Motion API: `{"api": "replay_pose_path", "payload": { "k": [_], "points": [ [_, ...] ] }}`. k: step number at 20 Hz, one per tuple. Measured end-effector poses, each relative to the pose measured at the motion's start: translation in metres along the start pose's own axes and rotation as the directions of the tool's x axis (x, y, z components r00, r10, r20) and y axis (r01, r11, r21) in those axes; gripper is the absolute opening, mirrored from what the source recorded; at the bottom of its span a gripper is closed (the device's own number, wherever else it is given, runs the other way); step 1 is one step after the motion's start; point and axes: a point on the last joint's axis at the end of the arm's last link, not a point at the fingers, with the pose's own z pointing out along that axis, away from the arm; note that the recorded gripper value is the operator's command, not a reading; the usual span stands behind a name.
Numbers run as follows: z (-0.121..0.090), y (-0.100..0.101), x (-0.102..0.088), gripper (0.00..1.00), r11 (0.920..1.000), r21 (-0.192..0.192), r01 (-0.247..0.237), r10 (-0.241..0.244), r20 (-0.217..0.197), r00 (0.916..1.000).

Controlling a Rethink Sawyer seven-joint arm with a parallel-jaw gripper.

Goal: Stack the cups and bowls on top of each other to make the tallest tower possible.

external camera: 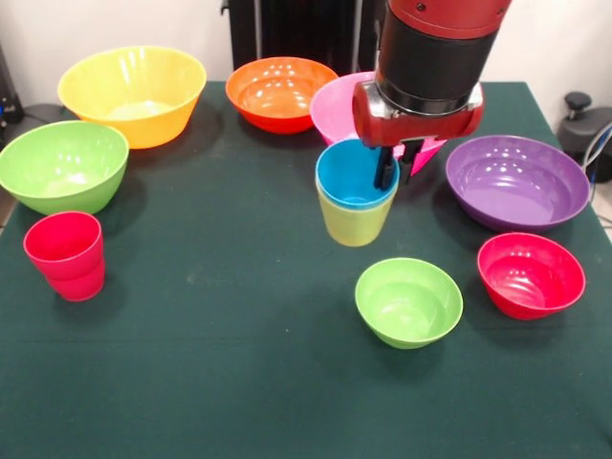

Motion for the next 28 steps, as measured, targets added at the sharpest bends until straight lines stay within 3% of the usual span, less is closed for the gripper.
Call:
{"api": "replay_pose_path", "payload": {
  "k": [7,13,20,28],
  "points": [
    [0.005,0.005,-0.007,0.0,0.9997,-0.02,-0.01,0.011,0.03,0.9995],
    [0.028,0.01,-0.014,0.0,0.9995,-0.027,-0.017,0.019,0.073,0.9972],
    [0.045,0.012,-0.015,0.0,0.9994,-0.022,-0.028,0.029,0.091,0.9954],
    [0.049,0.014,-0.016,0.0,0.9978,-0.029,-0.06,0.062,0.099,0.9931]
  ]
}}
